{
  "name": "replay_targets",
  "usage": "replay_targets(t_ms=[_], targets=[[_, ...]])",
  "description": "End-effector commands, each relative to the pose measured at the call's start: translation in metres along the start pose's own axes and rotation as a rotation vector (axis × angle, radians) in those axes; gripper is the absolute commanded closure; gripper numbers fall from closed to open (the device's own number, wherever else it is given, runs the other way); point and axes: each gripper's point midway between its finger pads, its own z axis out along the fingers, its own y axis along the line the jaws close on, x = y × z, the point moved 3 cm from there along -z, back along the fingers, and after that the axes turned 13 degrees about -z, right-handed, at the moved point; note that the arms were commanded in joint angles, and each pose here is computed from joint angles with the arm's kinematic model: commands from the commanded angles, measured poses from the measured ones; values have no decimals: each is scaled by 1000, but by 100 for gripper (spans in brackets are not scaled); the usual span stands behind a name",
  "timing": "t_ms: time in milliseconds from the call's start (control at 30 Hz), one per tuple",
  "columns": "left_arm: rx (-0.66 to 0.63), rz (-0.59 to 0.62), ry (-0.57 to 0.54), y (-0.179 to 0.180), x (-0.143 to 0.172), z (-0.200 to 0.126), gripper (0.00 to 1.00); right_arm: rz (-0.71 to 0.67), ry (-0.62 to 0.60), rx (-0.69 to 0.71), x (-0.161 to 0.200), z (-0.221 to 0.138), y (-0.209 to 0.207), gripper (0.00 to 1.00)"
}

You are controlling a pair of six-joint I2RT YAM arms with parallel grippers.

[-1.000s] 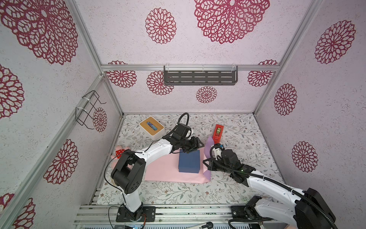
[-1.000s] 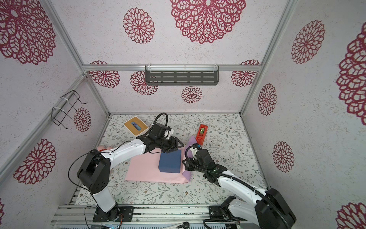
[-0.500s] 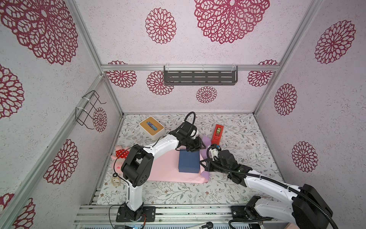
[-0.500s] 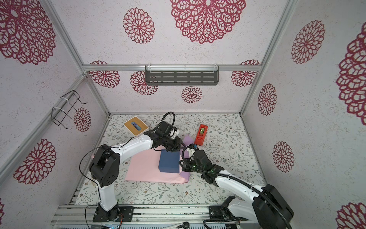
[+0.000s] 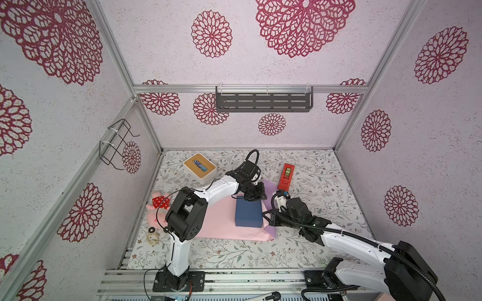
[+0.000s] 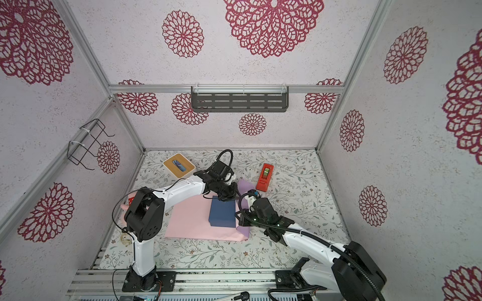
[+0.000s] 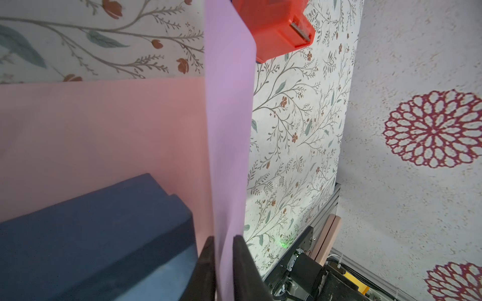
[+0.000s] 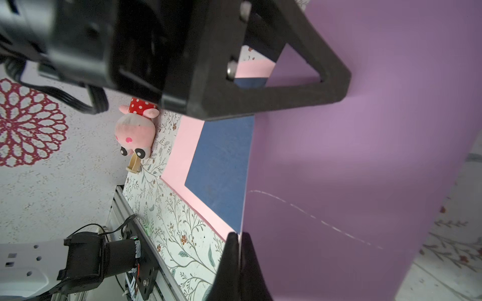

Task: Wrap a gift box in wrapping paper
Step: First fold the wrapping paper around the gift box.

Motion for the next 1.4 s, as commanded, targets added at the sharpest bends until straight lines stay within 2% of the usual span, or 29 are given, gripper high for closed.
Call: replay_targets(t_ms=[0,133,233,300,367,500,700,833,1033,1200,1367], targets=[[9,25,5,-6,3,0,86,2,-45,-22,-12,0,9,99],[33,24,-6,-10,3,-4,96,-2,-39,-14,-11,0,7,96],[42,22,-8,-9,3,-6,100,-18,-38,1,-12,-5,7,76],[78,41,-33,-20,4,-23,100,-42,-35,12,-13,-12,8,60],[93,46,-44,-21,5,-29,100,-79,-25,12,-15,-20,11,49],[152,51,-58,-24,7,-43,100,-126,-28,17,-24,-41,9,38],[170,60,-92,-9,11,-57,100,-80,-95,-42,-46,-61,3,22],[174,50,-119,4,12,-65,100,-46,-95,16,-52,-57,-11,15],[161,28,-132,21,12,-70,100,22,-33,139,-50,-34,-36,8],[150,11,-134,37,12,-74,100,49,-5,213,-50,-20,-52,6],[155,9,-149,45,9,-82,100,66,8,199,-49,-6,-55,6]])
